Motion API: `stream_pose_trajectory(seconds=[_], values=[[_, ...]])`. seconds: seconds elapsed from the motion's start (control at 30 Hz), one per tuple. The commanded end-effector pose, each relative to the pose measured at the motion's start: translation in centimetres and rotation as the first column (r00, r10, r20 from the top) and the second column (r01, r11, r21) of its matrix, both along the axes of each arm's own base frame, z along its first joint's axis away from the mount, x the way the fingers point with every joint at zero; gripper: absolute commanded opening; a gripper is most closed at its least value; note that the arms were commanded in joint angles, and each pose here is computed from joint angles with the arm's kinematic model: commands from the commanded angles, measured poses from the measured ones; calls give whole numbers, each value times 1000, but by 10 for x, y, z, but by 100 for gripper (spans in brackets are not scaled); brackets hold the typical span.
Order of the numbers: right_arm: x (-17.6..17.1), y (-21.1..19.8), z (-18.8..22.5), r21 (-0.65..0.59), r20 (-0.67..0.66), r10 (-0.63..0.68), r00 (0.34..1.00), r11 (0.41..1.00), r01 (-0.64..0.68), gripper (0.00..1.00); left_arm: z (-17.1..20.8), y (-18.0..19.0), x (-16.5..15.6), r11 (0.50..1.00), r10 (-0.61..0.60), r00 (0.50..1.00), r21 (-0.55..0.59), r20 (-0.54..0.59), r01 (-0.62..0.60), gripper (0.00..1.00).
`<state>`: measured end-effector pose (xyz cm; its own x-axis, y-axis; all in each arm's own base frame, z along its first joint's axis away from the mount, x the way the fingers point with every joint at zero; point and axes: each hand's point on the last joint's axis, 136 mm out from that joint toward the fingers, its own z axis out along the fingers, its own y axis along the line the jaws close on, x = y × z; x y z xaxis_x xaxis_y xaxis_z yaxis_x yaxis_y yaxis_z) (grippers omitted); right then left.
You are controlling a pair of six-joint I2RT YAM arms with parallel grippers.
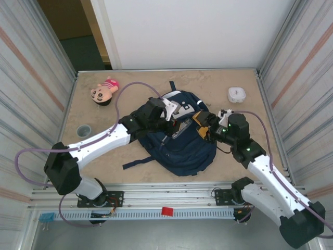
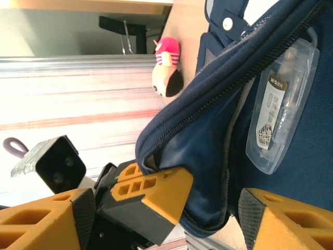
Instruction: Pack the student bag
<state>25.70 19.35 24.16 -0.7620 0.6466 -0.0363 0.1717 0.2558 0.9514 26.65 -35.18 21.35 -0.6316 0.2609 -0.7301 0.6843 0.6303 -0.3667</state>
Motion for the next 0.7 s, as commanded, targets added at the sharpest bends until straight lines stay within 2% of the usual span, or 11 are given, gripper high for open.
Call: stream_pose_trajectory(seconds=[0.0,0.07,0.13,0.2,0.27,0.3,0.37,0.4,0.47,0.57,0.67], values=[[14,14,11,16,9,34,999,999,-34,74,39,-8,-1,993,-47,992,-99,120,59,1],[22,23,14,39,20,51,998,998,-52,74,36,-10,-5,992,-71,989,-92,132,84,2],[32,33,9,30,22,83,996,996,-84,68,29,-12,-8,991,-96,986,-74,133,107,4],[36,38,6,-10,14,114,993,993,-114,55,23,-13,-12,990,-117,985,-59,126,125,7],[39,33,-4,-60,-28,106,994,992,-108,36,18,-12,-13,990,-122,986,-51,118,129,15],[40,28,-11,-83,-50,96,994,992,-100,31,17,-10,-14,991,-122,986,-46,116,128,23],[38,20,-20,-114,-69,99,993,988,-106,23,16,-3,-17,991,-126,984,-26,123,130,50],[35,16,-26,-138,-88,110,990,983,-121,21,15,2,-18,991,-131,983,-9,132,133,60],[31,8,-33,-166,-117,115,986,977,-134,16,12,16,-20,987,-163,971,43,175,158,69],[31,-4,-38,-194,-113,134,985,969,-154,11,4,39,-24,959,-275,923,139,271,246,75],[34,-11,-38,-173,-119,169,978,967,-188,10,-11,60,-29,900,-430,816,261,387,350,74]])
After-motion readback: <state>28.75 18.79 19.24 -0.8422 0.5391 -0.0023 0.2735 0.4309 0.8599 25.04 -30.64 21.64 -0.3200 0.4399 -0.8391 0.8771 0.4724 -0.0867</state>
